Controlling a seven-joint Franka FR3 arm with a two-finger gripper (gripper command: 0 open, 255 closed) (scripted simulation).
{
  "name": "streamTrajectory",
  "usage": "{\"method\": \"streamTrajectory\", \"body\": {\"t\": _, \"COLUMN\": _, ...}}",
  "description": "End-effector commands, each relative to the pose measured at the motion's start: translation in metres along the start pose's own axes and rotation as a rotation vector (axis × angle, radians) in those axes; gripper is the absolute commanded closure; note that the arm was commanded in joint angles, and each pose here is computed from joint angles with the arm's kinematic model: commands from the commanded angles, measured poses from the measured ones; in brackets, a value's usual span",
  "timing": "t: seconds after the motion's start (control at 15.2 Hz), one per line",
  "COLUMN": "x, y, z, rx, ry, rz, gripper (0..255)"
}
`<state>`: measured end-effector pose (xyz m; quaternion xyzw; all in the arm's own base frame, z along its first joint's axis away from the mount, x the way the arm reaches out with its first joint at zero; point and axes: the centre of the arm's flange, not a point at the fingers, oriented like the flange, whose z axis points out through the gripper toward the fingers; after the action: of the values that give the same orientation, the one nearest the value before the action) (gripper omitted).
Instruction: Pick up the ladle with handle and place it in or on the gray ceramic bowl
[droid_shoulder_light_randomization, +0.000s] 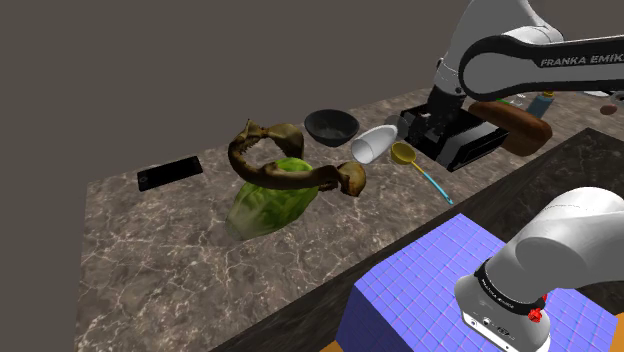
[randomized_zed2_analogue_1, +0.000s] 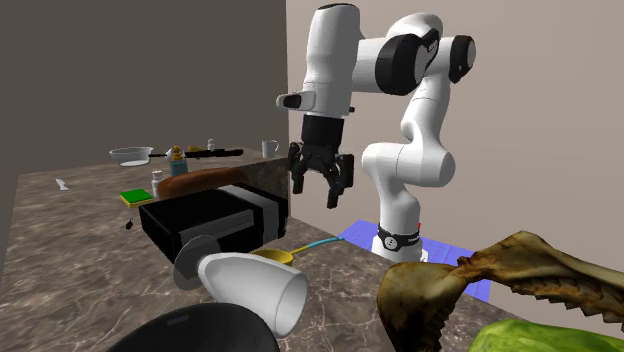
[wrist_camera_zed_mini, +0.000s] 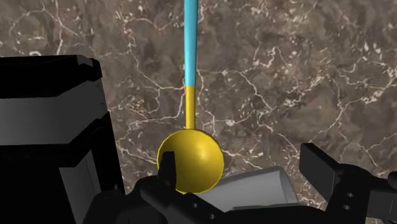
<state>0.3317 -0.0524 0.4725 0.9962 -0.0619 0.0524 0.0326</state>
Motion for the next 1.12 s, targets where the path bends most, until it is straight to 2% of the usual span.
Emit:
{"method": "streamTrajectory", "body": {"t": 0.0, "x": 0.003, "y": 0.009, "z": 0.027, "rx": 0.004, "ry": -0.007, "rz": 0.015, "gripper": 0}}
{"method": "streamTrajectory", "body": {"t": 0.4, "x": 0.006, "y": 0.035, "z": 0.103, "rx": 0.014, "ry": -0.032, "rz": 0.061, "gripper": 0}}
{"method": "streamTrajectory", "body": {"t": 0.86, "x": 0.005, "y": 0.035, "z": 0.140, "rx": 0.014, "ry": -0.032, "rz": 0.061, "gripper": 0}}
{"method": "streamTrajectory", "body": {"t": 1.06, "x": 0.005, "y": 0.035, "z": 0.143, "rx": 0.014, "ry": -0.032, "rz": 0.061, "gripper": 0}}
